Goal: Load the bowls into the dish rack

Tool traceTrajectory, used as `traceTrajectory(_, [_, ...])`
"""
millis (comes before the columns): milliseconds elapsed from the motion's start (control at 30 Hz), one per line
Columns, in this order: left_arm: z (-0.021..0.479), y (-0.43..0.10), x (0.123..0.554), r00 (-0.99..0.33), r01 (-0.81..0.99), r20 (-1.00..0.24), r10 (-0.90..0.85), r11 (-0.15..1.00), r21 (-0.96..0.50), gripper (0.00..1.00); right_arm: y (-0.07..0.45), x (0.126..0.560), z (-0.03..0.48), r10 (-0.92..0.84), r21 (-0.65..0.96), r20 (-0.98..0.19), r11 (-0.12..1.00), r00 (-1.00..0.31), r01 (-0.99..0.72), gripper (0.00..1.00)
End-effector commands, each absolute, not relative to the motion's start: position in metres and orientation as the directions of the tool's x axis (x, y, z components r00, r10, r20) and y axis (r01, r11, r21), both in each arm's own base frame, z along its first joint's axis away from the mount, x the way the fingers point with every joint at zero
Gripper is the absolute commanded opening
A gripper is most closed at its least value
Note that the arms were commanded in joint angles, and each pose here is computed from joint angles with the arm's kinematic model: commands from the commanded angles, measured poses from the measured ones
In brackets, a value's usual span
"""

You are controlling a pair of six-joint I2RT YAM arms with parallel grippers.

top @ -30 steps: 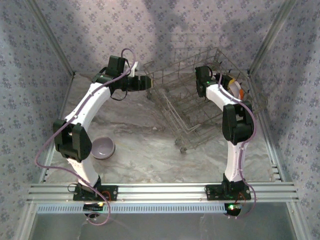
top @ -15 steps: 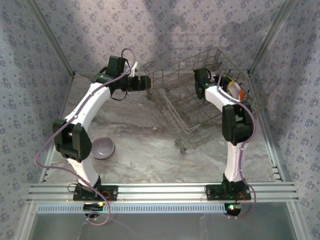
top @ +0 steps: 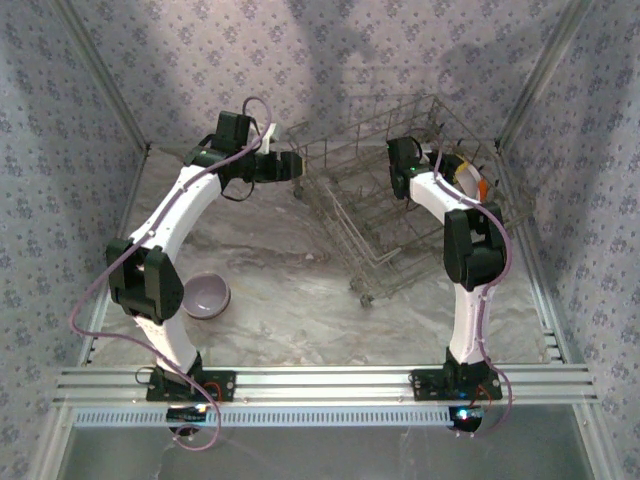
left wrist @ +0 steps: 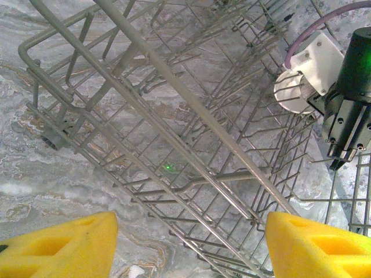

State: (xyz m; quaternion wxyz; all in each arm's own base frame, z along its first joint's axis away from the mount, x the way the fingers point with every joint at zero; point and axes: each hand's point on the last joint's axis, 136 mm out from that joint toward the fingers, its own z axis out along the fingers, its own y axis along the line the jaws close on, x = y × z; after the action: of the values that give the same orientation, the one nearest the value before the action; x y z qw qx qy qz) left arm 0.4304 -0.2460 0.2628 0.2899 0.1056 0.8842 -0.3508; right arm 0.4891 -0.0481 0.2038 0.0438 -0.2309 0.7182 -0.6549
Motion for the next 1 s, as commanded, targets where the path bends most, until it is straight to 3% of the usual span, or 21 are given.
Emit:
traceTrajectory(0, [0.269, -0.251, 0.426, -0.807, 0.417, -0.591, 0.001, 0.71, -0.567, 0.68, -0.026, 0.493, 0.127, -0.528, -0.89, 0.322, 0.114, -0.786, -0.441, 0.02])
traceTrajectory(367, [0.269, -0.251, 0.428, -0.805, 0.419, -0.594, 0.002, 0.711, -0.565, 0.68, -0.028, 0.494, 0.128, -0.517, -0.896, 0.308, 0.124, -0.799, -0.426, 0.12])
traceTrajectory(967, [0.269, -0.251, 0.429, -0.806, 0.416, -0.592, 0.0, 0.711, -0.567, 0.69, -0.02, 0.497, 0.112, -0.52, -0.894, 0.305, 0.131, -0.798, -0.428, 0.16])
